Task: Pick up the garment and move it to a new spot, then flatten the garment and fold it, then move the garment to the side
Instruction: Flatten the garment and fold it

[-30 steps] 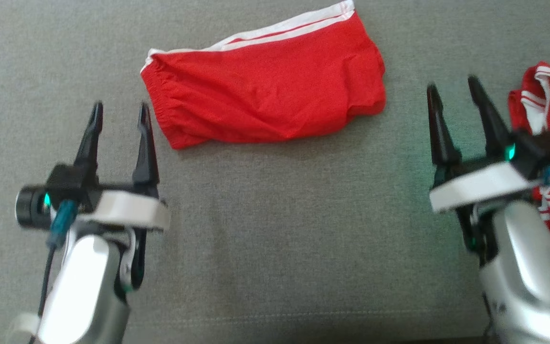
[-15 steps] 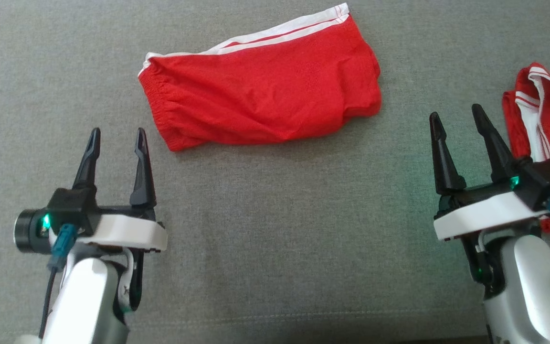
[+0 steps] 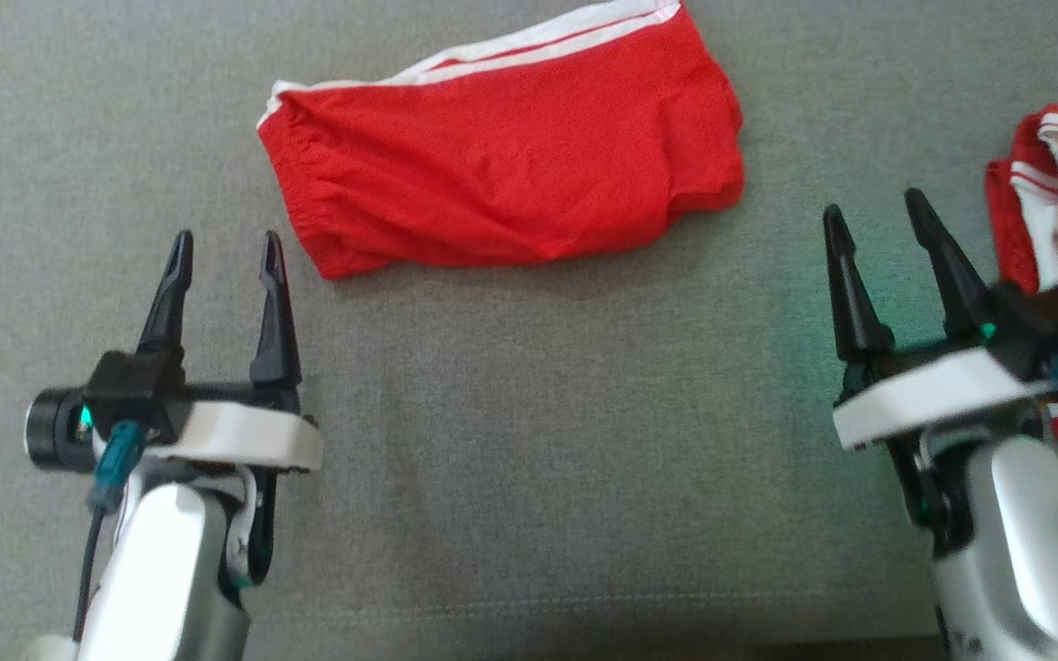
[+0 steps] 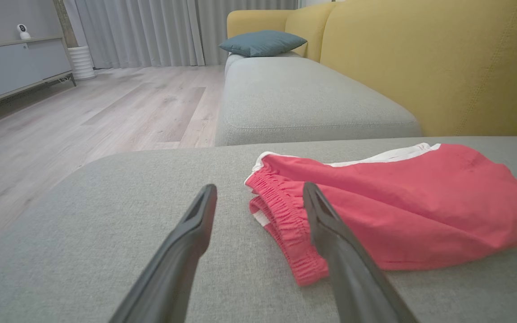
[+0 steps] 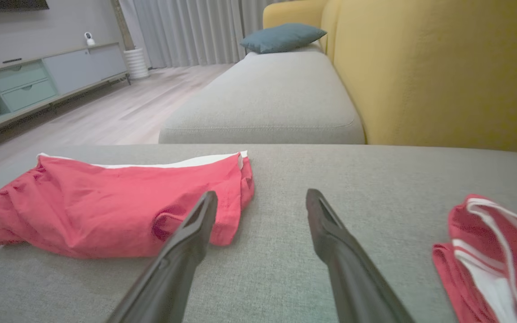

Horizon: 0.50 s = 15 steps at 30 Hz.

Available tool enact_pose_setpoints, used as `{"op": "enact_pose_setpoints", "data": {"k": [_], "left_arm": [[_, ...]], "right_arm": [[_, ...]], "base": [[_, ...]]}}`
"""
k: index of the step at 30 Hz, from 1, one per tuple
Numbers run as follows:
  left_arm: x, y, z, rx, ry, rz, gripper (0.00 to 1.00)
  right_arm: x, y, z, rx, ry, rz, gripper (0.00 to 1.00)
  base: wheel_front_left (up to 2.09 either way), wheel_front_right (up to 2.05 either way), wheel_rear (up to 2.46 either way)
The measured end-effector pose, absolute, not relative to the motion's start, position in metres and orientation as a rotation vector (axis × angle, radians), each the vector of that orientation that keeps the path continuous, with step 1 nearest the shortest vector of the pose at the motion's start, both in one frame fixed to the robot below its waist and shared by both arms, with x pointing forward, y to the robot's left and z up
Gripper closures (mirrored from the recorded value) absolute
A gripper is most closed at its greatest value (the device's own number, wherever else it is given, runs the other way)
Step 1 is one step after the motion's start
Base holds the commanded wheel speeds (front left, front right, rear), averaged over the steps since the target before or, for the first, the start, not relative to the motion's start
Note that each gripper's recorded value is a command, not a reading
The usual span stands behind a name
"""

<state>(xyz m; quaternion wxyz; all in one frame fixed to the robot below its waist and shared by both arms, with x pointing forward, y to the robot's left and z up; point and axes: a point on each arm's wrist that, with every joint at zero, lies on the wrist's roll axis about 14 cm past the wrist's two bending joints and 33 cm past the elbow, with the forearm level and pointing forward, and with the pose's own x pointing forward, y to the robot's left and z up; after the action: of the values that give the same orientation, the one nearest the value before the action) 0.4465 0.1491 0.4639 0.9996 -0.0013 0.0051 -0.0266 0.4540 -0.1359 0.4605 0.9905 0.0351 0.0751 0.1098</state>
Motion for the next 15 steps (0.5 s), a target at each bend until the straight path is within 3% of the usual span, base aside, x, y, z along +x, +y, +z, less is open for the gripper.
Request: {"op": "enact_pose_setpoints", "data": {"k": [8,15], "left_arm": [[0.474,0.142,0.470,-0.012,-0.032,-0.070,0.00],[0.480,0.152,0.459,-0.013,-0.010,-0.040,0.00]], "right_arm": [[0.512,-0.117,0.440,0.018,0.255,0.299,0.00],[0.533,-0.095,0.381,-0.024,0.513,0.359,0.00]], "base": [[0.00,0.00,0.00],[0.00,0.00,0.00]]}}
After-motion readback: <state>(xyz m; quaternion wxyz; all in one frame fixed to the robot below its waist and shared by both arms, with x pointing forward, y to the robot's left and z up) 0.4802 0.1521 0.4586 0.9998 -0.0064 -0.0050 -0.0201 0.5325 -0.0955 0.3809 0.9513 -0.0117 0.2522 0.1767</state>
